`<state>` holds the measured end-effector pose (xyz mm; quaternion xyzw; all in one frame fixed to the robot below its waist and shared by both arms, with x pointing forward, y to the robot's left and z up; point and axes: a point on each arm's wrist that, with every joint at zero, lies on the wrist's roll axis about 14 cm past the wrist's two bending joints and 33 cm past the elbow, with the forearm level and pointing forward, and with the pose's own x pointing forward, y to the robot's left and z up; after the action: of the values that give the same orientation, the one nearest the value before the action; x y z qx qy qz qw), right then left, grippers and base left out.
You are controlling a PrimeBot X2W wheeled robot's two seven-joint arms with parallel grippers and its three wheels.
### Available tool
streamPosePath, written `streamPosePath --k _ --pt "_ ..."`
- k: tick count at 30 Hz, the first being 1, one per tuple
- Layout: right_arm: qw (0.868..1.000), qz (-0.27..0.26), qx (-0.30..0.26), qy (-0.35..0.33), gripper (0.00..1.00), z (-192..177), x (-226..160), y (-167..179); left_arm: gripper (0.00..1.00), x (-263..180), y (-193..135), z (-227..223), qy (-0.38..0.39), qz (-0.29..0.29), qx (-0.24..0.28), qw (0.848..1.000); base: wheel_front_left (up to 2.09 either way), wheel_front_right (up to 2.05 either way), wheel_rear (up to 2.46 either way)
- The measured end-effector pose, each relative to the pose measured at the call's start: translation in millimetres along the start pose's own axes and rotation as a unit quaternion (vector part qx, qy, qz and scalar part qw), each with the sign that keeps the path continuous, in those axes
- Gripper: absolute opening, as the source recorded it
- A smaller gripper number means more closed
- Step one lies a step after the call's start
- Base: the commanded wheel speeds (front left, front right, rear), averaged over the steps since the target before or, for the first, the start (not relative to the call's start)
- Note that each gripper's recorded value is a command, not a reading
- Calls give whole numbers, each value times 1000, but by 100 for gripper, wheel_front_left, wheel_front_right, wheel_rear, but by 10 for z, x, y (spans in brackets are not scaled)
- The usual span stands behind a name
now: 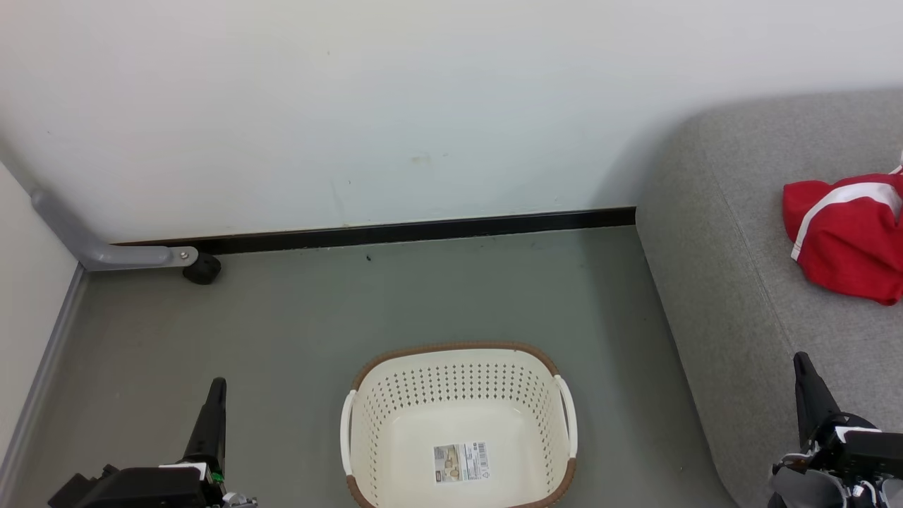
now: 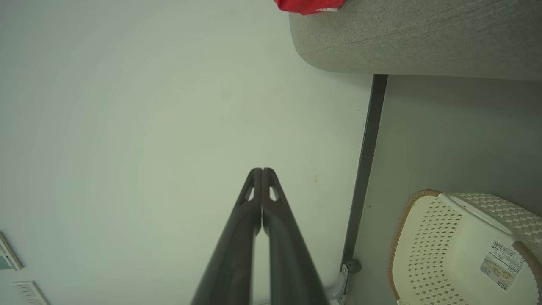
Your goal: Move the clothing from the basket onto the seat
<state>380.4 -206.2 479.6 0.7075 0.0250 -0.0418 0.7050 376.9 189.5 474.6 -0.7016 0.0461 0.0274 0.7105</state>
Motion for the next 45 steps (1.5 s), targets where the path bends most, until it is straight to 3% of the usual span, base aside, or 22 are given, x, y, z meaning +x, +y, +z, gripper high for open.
streamPosePath --k 45 --pt "1000 0 0 0 0 -1 0 1 0 1 -1 -1 0 0 0 1000 0 0 0"
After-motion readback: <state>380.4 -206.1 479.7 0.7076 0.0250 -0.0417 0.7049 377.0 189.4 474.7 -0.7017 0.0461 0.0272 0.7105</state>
